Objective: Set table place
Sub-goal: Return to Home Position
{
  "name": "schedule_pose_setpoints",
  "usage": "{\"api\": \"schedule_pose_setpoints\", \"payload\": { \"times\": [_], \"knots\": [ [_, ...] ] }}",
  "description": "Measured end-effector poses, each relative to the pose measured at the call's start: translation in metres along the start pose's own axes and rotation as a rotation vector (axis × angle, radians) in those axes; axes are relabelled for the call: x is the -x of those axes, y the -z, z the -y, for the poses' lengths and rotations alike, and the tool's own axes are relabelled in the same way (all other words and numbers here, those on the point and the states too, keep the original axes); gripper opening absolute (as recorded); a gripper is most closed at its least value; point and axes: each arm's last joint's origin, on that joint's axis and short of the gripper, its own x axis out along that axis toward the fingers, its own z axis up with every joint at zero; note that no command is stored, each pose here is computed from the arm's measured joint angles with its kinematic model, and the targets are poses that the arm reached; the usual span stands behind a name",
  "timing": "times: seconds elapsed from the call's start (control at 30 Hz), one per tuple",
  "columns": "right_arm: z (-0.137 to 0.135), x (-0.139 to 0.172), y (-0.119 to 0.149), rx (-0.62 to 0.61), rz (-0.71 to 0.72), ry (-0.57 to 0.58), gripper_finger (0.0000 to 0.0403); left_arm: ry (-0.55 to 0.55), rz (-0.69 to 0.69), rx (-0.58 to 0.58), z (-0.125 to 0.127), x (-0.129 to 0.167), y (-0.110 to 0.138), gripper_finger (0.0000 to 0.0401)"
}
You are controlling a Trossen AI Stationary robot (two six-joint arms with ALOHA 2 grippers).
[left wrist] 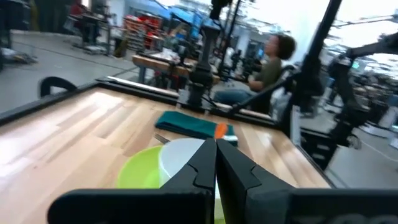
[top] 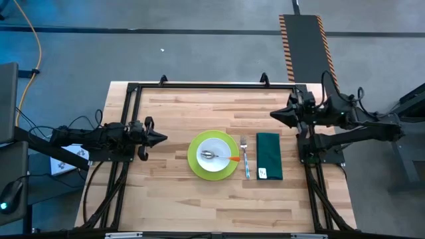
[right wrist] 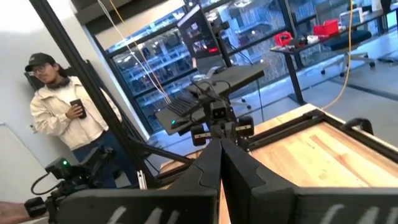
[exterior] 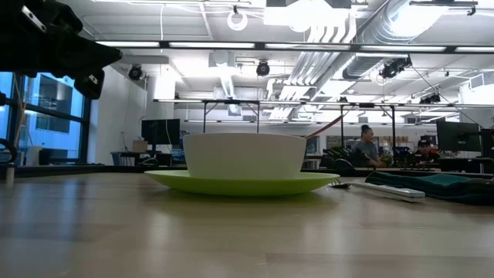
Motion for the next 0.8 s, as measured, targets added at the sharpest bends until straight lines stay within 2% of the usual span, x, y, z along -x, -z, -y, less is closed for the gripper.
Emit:
{"api": "schedule_pose_setpoints", "payload": {
  "times": [0.1, 0.27, 0.4, 0.57, 0.67, 0.8],
  "knots": [
    [-0.001, 0.004, -0.001, 0.019, 0.011, -0.009, 0.0, -0.039, 0.018, -0.025, -0.001, 0.0, -0.001, 0.0001],
    [-0.002, 0.002, 0.002, 0.082, 0.009, -0.026, 0.0, -0.037, 0.017, -0.026, -0.001, 0.0, -0.001, 0.0001],
    [0.005, -0.001, 0.027, 0.107, 0.027, -0.056, 0.0, -0.035, 0.017, -0.026, -0.001, 0.0, -0.001, 0.0001],
    [0.021, 0.009, 0.067, 0.059, 0.131, -0.107, 0.0, -0.035, 0.016, -0.026, -0.001, 0.0, -0.001, 0.0001],
    [0.028, 0.02, 0.081, 0.037, 0.19, -0.128, 0.0, -0.035, 0.016, -0.026, -0.001, 0.0, -0.001, 0.0001],
    [0.036, 0.034, 0.095, -0.005, 0.188, -0.128, 0.0, -0.035, 0.016, -0.026, -0.001, 0.0, -0.001, 0.0001]
  ]
}}
